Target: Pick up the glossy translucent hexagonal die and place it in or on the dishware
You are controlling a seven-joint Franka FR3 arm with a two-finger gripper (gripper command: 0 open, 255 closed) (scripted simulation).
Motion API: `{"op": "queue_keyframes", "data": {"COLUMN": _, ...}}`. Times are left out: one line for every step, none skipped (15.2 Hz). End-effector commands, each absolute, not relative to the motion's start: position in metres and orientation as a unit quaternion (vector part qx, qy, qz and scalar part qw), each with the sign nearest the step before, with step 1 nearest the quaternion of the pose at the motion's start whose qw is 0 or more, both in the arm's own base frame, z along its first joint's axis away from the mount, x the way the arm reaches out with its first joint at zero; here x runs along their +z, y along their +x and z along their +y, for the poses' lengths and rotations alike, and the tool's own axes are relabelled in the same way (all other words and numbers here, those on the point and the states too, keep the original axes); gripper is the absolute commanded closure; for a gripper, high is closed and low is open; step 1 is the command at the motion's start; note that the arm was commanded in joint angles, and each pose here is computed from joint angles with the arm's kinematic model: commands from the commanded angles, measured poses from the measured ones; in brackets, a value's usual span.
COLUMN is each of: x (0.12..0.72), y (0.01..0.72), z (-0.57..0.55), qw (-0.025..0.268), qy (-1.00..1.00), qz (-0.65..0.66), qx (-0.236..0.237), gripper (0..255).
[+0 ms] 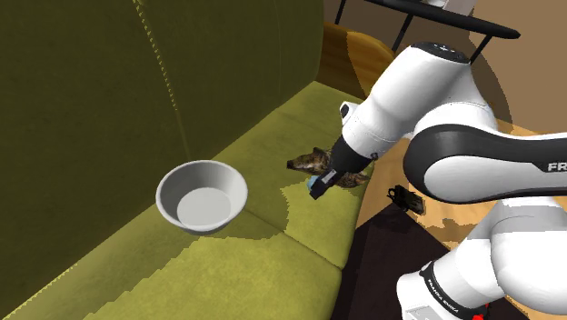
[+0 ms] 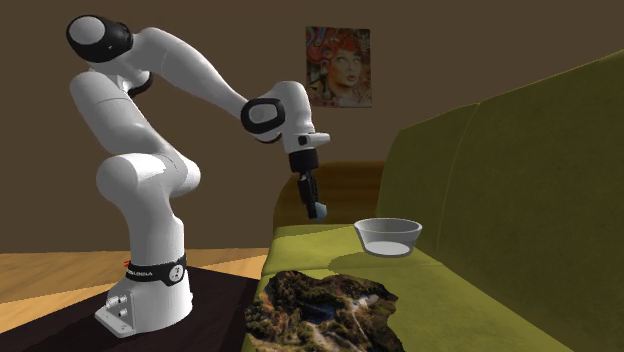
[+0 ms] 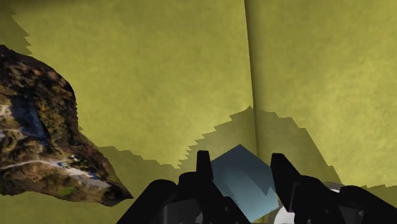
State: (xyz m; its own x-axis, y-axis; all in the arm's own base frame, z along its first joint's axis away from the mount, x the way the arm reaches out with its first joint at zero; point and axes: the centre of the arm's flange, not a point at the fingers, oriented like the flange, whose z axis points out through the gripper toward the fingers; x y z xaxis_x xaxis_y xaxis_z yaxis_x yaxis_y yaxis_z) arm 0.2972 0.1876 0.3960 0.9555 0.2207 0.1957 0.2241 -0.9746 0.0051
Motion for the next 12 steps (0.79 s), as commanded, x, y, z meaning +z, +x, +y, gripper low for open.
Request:
{"op": "queue_keyframes", "data": {"x": 0.407, "y": 0.297, "z": 0.187, "qw": 0.009, "qy": -0.989, "qz": -0.112, "qx": -0.098, "gripper": 255}}
{"op": "queue_keyframes", "data": {"x": 0.412, "y": 0.297, "z": 0.187, "qw": 0.009, "qy": -0.989, "qz": -0.112, "qx": -0.098, "gripper": 255}}
{"op": "queue_keyframes", "data": {"x": 0.417, "y": 0.297, "z": 0.187, "qw": 0.009, "qy": -0.989, "qz": -0.112, "qx": -0.098, "gripper": 255}}
{"op": "queue_keyframes", "data": {"x": 0.421, "y": 0.297, "z": 0.187, "qw": 0.009, "qy": -0.989, "qz": -0.112, "qx": -0.098, "gripper": 255}}
{"op": "queue_keyframes", "data": {"x": 0.421, "y": 0.305, "z": 0.198, "qw": 0.009, "qy": -0.989, "qz": -0.112, "qx": -0.098, "gripper": 255}}
{"op": "queue_keyframes", "data": {"x": 0.421, "y": 0.313, "z": 0.208, "qw": 0.009, "qy": -0.989, "qz": -0.112, "qx": -0.098, "gripper": 255}}
{"op": "queue_keyframes", "data": {"x": 0.421, "y": 0.321, "z": 0.219, "qw": 0.009, "qy": -0.989, "qz": -0.112, "qx": -0.098, "gripper": 255}}
{"op": "queue_keyframes", "data": {"x": 0.421, "y": 0.329, "z": 0.229, "qw": 0.009, "qy": -0.989, "qz": -0.112, "qx": -0.098, "gripper": 255}}
{"op": "queue_keyframes", "data": {"x": 0.42, "y": 0.337, "z": 0.24, "qw": 0.009, "qy": -0.989, "qz": -0.112, "qx": -0.098, "gripper": 255}}
{"op": "queue_keyframes", "data": {"x": 0.42, "y": 0.345, "z": 0.25, "qw": 0.009, "qy": -0.989, "qz": -0.112, "qx": -0.098, "gripper": 255}}
{"op": "queue_keyframes", "data": {"x": 0.42, "y": 0.353, "z": 0.261, "qw": 0.009, "qy": -0.989, "qz": -0.112, "qx": -0.098, "gripper": 255}}
{"op": "queue_keyframes", "data": {"x": 0.42, "y": 0.361, "z": 0.271, "qw": 0.009, "qy": -0.989, "qz": -0.112, "qx": -0.098, "gripper": 255}}
